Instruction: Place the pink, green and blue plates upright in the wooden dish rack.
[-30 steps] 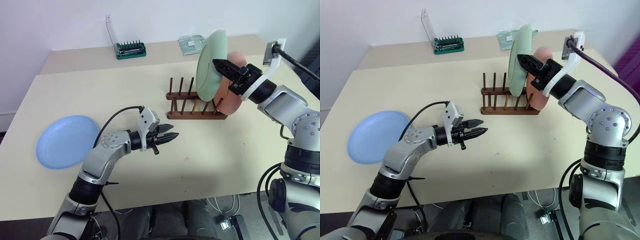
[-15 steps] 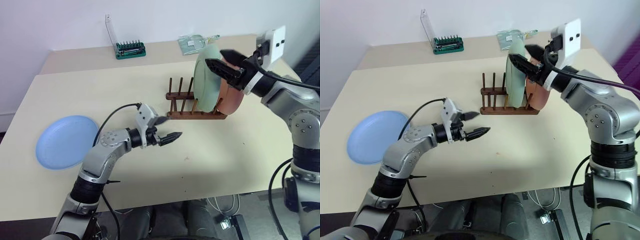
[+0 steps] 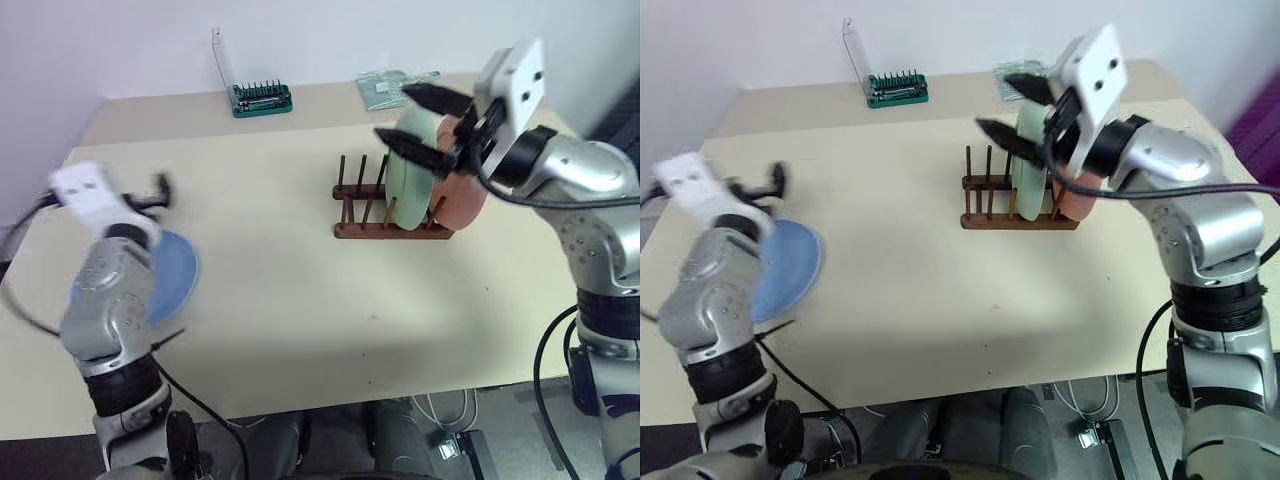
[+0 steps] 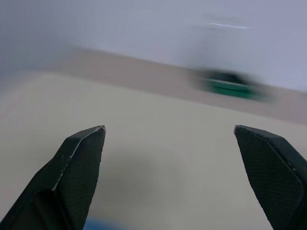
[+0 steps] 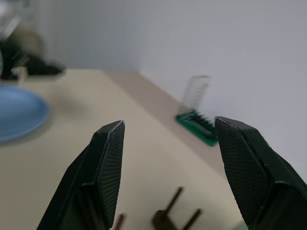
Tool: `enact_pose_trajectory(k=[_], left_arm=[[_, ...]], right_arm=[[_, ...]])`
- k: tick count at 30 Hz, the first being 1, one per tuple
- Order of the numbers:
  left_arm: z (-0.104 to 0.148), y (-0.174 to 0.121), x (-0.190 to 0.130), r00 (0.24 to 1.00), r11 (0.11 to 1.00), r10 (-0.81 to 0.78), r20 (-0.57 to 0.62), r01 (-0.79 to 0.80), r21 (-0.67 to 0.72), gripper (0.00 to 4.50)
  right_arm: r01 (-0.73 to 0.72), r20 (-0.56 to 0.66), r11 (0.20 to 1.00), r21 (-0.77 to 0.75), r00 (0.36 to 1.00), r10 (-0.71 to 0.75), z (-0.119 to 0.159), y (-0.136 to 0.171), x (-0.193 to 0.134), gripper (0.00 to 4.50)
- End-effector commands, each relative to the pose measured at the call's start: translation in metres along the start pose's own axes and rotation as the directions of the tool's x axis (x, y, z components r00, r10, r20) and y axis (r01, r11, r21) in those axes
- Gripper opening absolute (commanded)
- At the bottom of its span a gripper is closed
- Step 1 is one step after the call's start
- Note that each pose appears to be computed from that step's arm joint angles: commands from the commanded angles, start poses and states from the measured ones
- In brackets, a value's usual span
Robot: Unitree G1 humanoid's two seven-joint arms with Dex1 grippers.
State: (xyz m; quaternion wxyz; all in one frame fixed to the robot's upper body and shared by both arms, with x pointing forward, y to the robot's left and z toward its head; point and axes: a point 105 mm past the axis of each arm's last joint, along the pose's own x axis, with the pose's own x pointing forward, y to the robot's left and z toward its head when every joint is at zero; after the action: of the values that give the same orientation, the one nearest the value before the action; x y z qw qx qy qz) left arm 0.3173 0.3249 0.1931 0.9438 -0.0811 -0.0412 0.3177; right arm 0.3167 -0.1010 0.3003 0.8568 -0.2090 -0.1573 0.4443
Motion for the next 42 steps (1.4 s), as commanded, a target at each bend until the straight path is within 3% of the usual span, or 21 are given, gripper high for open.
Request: enact_pose_trajectory(k=[1, 4, 11, 14, 18, 24, 29, 33, 36, 39, 40, 42], left_arm=[[0.003, 0.041, -0.014, 0.962, 0.961, 0.272, -0.003, -0.271, 0.052, 4.48], [-0.015, 0.052, -0.040, 0.909, 0.915, 0.400, -0.121, -0.404, -0.015, 4.48], [-0.054, 0.046, -0.088, 0.852, 0.897, 0.433, -0.293, -0.440, 0.045, 4.48], [-0.082, 0.057, -0.098, 0.775, 0.860, 0.477, -0.415, -0.509, 0.039, 4.48], [-0.110, 0.050, -0.098, 0.731, 0.867, 0.392, -0.558, -0.496, -0.040, 3.20], [-0.114, 0.037, -0.081, 0.746, 0.888, 0.273, -0.607, -0.439, -0.140, 0.11], [-0.115, 0.032, -0.078, 0.747, 0.899, 0.245, -0.617, -0.413, -0.143, 0.05], [-0.104, 0.017, -0.069, 0.811, 0.930, 0.163, -0.562, -0.317, -0.186, 0.05], [-0.067, -0.015, -0.055, 0.923, 0.947, 0.000, -0.386, -0.123, -0.296, 0.05], [-0.024, -0.053, -0.049, 0.969, 0.953, -0.177, -0.170, 0.126, -0.275, 0.00], [-0.013, -0.065, -0.050, 0.965, 0.943, -0.236, -0.110, 0.200, -0.264, 0.00], [0.005, -0.087, -0.054, 0.942, 0.917, -0.334, -0.020, 0.321, -0.236, 0.00]], right_arm=[[-0.089, 0.021, 0.995, -0.051, 0.996, 0.090, 0.002, 0.022, 0.009, 3.02], [-0.168, 0.011, 0.985, -0.036, 0.986, 0.169, -0.008, 0.042, 0.015, 3.02], [-0.188, 0.004, 0.982, -0.029, 0.982, 0.188, -0.017, 0.048, 0.018, 3.02], [-0.181, 0.006, 0.983, -0.029, 0.983, 0.182, -0.018, 0.048, 0.019, 3.02], [-0.170, 0.008, 0.985, -0.034, 0.985, 0.170, -0.019, 0.048, 0.019, 3.02], [-0.144, 0.006, 0.989, -0.045, 0.990, 0.144, -0.020, 0.048, 0.019, 3.02], [-0.129, 0.008, 0.991, -0.045, 0.992, 0.129, -0.020, 0.048, 0.018, 3.02], [-0.120, 0.002, 0.992, -0.049, 0.993, 0.121, -0.022, 0.048, 0.017, 3.02], [-0.137, 0.002, 0.990, -0.039, 0.991, 0.137, -0.022, 0.050, 0.018, 3.02], [-0.178, -0.023, 0.980, -0.091, 0.984, 0.176, -0.024, 0.055, 0.022, 3.90], [-0.191, -0.033, 0.972, -0.135, 0.982, 0.188, -0.024, 0.058, 0.024, 4.40], [-0.221, -0.056, 0.945, -0.242, 0.975, 0.214, -0.026, 0.067, 0.031, 4.46]])
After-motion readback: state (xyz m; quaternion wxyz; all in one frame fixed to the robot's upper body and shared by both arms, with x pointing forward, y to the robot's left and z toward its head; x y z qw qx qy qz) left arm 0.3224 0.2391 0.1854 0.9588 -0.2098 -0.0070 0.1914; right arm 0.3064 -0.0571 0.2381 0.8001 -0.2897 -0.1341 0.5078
